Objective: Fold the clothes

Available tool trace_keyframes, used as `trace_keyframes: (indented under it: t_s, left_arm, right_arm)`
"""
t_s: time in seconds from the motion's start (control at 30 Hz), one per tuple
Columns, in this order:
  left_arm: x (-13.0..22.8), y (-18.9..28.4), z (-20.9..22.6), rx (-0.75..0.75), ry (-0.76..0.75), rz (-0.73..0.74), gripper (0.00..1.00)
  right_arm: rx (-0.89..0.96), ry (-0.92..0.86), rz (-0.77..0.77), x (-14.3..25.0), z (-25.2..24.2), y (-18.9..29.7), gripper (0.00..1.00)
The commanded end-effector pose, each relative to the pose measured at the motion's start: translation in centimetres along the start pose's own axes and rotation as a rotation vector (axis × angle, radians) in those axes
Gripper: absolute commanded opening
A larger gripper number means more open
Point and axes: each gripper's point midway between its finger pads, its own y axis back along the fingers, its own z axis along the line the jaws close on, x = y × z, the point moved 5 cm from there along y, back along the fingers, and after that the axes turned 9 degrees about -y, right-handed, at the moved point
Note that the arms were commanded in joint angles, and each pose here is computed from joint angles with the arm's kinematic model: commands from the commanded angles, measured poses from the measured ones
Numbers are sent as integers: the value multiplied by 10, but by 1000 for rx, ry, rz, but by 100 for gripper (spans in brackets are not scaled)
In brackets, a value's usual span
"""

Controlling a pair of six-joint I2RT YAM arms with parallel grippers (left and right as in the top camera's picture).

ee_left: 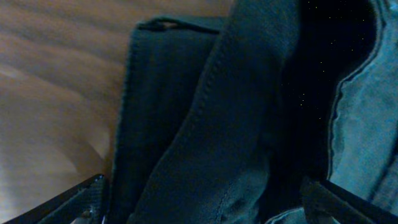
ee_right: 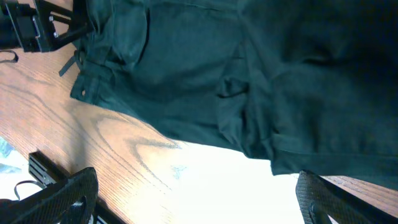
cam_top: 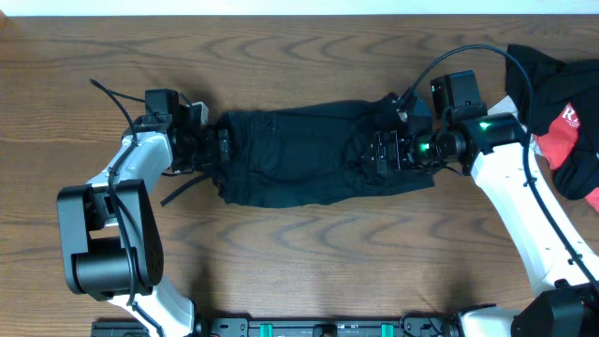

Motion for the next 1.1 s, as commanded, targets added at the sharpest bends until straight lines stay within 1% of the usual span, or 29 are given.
trace_keyframes:
  t_s: [0.0, 0.1, 0.23, 0.4, 0.5, 0.6, 0.73, 1.07]
  left_arm:
    - [21, -8, -13, 120, 33, 85, 98]
    - [30, -7, -15, 127, 49, 132, 98]
    - [39, -5, -16, 134, 32, 174, 98]
    - [38, -5, -16, 136, 19, 171, 98]
    - [38, -4, -22, 192, -29, 161, 98]
    - [38, -4, -23, 196, -29, 161, 98]
    - [39, -3, -29, 246, -43, 158, 98]
    - [49, 0, -32, 263, -17, 210, 98]
  right_arm:
    - [-3, 22, -25, -4, 2, 7, 99]
    - [-3, 22, -25, -4, 2, 7, 99]
    - [-3, 22, -26, -4, 2, 7, 99]
    - [-4, 27, -27, -4, 2, 7, 99]
    - [-3, 38, -24, -4, 2, 7, 99]
    - [-3, 39, -24, -4, 2, 7, 99]
    - [-2, 40, -24, -4, 2, 7, 99]
    - [-5, 44, -33, -6, 2, 6, 99]
